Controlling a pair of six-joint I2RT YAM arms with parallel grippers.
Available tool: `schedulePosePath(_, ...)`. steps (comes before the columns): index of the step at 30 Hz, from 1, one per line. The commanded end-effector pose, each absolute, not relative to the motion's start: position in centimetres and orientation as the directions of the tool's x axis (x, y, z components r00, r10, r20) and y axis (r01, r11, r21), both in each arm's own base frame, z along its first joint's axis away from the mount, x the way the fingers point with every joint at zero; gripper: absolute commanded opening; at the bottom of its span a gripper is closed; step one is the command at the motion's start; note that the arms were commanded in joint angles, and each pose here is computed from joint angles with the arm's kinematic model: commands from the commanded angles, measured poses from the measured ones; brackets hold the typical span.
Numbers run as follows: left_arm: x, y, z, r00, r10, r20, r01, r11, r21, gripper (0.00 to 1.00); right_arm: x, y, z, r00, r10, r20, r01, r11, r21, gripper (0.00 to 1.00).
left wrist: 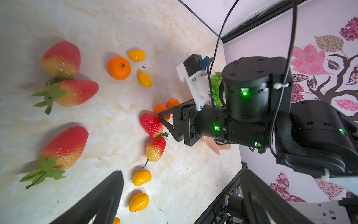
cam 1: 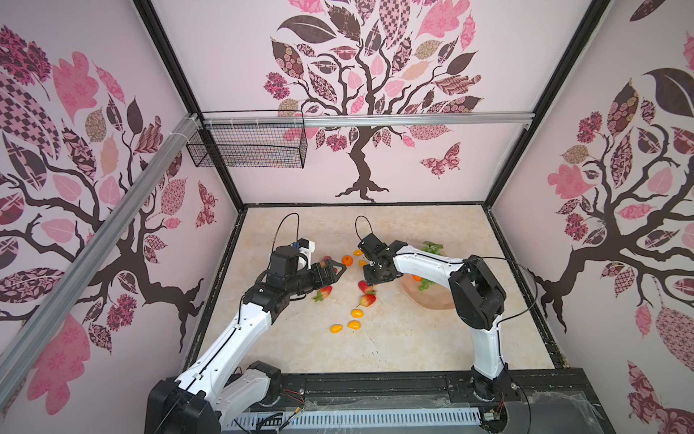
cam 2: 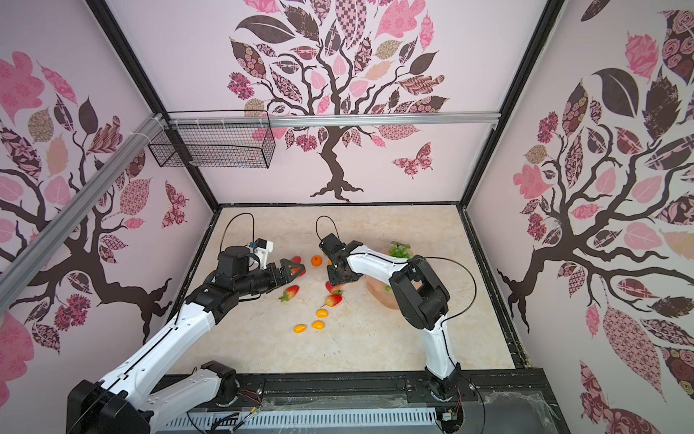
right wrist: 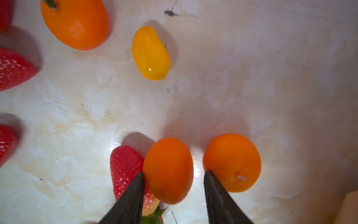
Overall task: Arrange fruit in a fruit bowl
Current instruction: Pick up the fruit from the center of the table.
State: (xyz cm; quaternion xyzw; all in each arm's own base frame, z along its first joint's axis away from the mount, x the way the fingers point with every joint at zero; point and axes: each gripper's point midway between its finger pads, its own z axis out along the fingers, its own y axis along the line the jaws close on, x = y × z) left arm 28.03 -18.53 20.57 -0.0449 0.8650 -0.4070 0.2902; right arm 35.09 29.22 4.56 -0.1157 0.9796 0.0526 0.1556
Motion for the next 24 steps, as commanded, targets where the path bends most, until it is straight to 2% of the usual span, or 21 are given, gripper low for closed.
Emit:
schedulePosePath(1, 27.9, -18.6, 20.1, -0.827, -0.31, -0.469, 0.172, 0.656, -0.735, 0.98, 35.5, 28.7, 3.7, -0.932, -0.206, -0.297, -0.221, 0.975, 0.014, 0.51)
schedulePosePath(10, 27.8, -18.7, 20.1, -0.831, -0.313, -0.46, 0.17, 0.644, -0.746, 0.98, 35.5, 28.7, 2.7, -0.936, -0.215, -0.278, -0.223, 0.975, -0.003, 0.49)
schedulePosePath(24, 27.9, -19.0, 20.3, -0.834, -0.308, -0.458, 0.178, 0.636, -0.751, 0.98, 35.3, 28.5, 1.4, -0.942, -0.224, -0.249, -0.226, 0.974, -0.018, 0.5)
